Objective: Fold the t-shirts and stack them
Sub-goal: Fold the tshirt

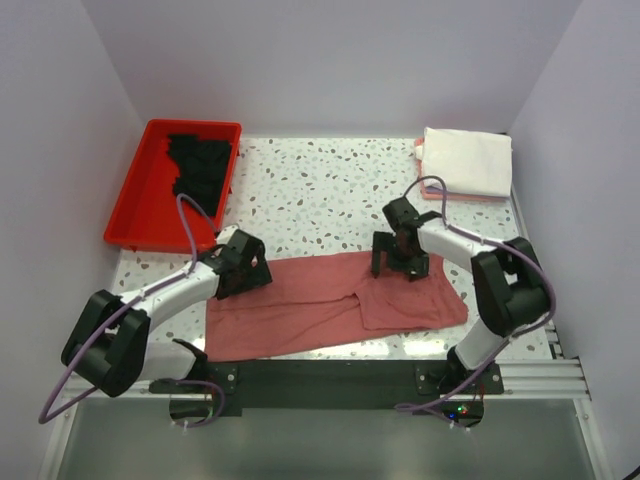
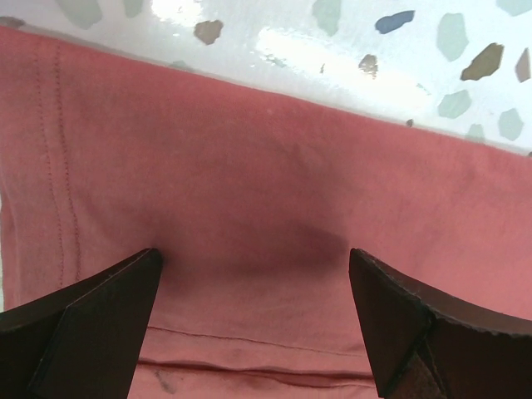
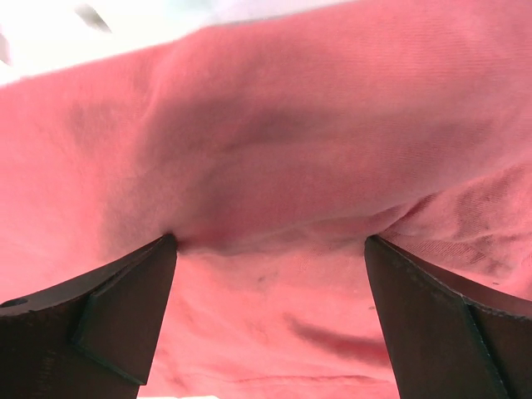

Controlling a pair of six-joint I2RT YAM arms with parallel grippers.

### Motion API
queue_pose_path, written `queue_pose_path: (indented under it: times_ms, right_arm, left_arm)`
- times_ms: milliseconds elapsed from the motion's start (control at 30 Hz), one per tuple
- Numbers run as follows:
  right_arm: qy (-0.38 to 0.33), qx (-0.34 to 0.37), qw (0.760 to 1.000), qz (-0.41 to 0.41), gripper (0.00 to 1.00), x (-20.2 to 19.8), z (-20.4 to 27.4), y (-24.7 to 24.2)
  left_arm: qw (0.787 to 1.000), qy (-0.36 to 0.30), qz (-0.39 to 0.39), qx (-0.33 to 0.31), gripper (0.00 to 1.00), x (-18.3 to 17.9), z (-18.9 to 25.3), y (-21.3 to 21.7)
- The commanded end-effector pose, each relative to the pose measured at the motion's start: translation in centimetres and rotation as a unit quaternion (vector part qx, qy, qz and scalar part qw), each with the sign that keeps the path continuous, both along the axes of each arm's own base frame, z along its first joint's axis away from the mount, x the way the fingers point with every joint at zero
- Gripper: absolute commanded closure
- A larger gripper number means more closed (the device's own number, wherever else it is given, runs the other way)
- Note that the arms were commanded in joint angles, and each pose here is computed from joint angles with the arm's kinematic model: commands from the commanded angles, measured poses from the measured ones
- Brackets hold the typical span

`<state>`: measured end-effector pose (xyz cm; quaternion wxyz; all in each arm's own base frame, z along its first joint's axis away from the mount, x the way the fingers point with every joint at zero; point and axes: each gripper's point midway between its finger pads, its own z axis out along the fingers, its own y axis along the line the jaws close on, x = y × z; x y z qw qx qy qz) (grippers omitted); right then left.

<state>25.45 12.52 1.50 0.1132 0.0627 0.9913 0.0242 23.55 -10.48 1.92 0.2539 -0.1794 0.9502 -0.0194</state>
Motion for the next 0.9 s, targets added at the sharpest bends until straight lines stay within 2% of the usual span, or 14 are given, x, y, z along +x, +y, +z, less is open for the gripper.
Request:
queue_pose_path:
  times_ms: [0,67,100,133,200,267,300,367,400,433,467,633,667,867]
  right_arm:
    - [-0.073,0.046,0.996,0.032,0.01,6.6,-0.2,3.4]
    - [-0.07,0.068,0.994,0.042,0.01,8.1,-1.1,5.1]
    - [-0.094,0.089,0.99,0.056,0.01,10.1,-0.1,6.5]
    - [-0.081,0.094,0.991,0.06,0.01,10.7,-1.3,7.1]
    - [-0.092,0.118,0.986,0.076,0.01,13.2,-0.1,9.2]
    - [-0.072,0.127,0.986,0.08,0.01,14.0,-1.5,10.5]
    - [-0.091,0.14,0.982,0.09,0.01,15.7,-0.6,11.9]
    - [-0.085,0.14,0.981,0.103,0.01,16.7,-2.1,13.2]
    - [-0.098,0.143,0.979,0.11,0.01,18.4,-0.9,14.2]
    - [-0.071,0.135,0.982,0.109,0.01,18.5,-3.4,14.3]
    - [-0.096,0.142,0.979,0.113,0.01,20.9,-1.7,15.5]
    - [-0.087,0.121,0.983,0.108,0.01,24.4,-3.7,15.9]
    - [-0.096,0.126,0.982,0.101,0.01,25.9,-3.9,16.0]
    - [-0.121,0.173,0.974,0.081,0.01,28.9,-4.2,16.1]
  left_arm:
    - [1.0,0.001,0.018,0.023,0.0,-0.7,0.6,1.5]
    - [0.999,-0.003,0.021,0.025,0.0,-0.9,1.2,1.8]
    - [0.999,-0.004,0.023,0.024,0.0,-1.0,1.3,1.8]
    - [0.999,-0.006,0.023,0.023,0.0,-1.1,1.4,1.8]
    - [1.0,-0.002,0.024,0.018,0.0,-1.5,1.0,1.9]
    - [1.0,0.007,0.029,0.0,0.0,-2.0,0.1,1.4]
    - [1.0,0.012,0.028,-0.008,0.0,-2.3,-0.4,1.2]
    - [0.999,0.023,0.018,-0.04,0.0,-2.8,-1.4,0.0]
    - [0.998,0.021,0.015,-0.049,0.0,-2.7,-1.6,-0.4]
    - [0.998,0.031,0.012,-0.052,0.0,-3.1,-2.0,-0.6]
    - [0.998,0.033,0.012,-0.052,0.0,-3.1,-2.1,-0.6]
    - [0.997,0.038,0.001,-0.07,0.0,-3.2,-2.1,-1.7]
    - [0.996,0.038,-0.003,-0.077,0.0,-3.1,-2.1,-2.1]
    - [0.987,0.042,-0.053,-0.145,0.0,-2.8,-2.2,-6.5]
